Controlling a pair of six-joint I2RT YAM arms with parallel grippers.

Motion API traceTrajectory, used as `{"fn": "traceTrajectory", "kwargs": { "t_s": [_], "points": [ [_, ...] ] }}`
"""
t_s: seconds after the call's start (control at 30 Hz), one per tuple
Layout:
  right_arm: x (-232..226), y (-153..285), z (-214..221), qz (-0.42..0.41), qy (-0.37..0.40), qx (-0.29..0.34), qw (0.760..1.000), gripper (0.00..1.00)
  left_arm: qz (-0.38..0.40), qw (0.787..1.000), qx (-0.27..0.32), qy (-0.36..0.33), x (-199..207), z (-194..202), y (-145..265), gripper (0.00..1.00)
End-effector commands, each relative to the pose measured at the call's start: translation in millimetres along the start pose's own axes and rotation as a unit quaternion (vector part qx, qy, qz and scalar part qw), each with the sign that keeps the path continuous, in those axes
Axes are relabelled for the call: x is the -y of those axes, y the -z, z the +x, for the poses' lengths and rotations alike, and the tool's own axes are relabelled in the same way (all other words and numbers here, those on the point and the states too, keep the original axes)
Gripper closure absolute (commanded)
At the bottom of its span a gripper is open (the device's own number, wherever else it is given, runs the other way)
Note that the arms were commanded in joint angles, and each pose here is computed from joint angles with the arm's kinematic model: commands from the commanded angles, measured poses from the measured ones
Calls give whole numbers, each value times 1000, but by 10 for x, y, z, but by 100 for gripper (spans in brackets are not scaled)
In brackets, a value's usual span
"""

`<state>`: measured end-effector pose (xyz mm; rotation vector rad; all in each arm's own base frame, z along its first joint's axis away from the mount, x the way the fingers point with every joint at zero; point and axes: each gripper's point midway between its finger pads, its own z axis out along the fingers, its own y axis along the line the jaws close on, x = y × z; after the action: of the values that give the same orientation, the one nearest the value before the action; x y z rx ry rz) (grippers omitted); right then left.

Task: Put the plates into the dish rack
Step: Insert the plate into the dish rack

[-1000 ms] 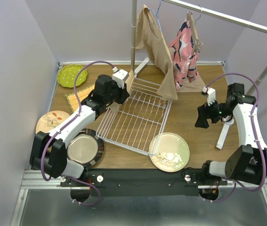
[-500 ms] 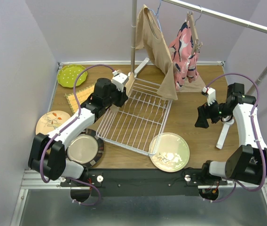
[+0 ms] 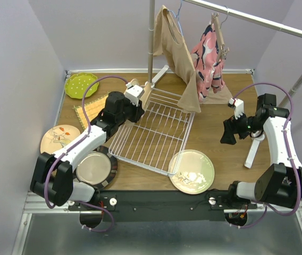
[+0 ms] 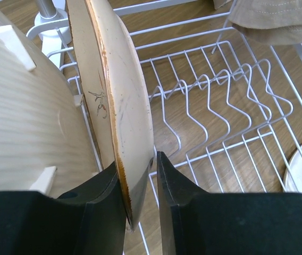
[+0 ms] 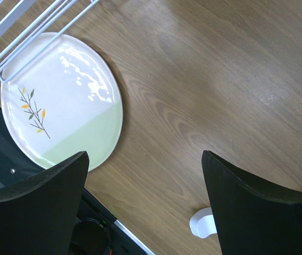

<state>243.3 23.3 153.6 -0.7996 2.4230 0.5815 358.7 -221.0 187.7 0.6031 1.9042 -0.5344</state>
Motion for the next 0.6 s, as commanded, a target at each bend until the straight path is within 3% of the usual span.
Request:
{"fn": "traceTrajectory", "kwargs": {
  "t_s": [0.0, 0.57],
  "points": [
    [-42, -44, -23, -13, -5, 11, 1000, 5, -8, 999, 38, -16, -20, -207, 79, 65],
    [-55, -42, -18, -13, -5, 12, 1000, 5, -19, 998, 59, -23, -36, -328, 176, 57]
  ]
}}
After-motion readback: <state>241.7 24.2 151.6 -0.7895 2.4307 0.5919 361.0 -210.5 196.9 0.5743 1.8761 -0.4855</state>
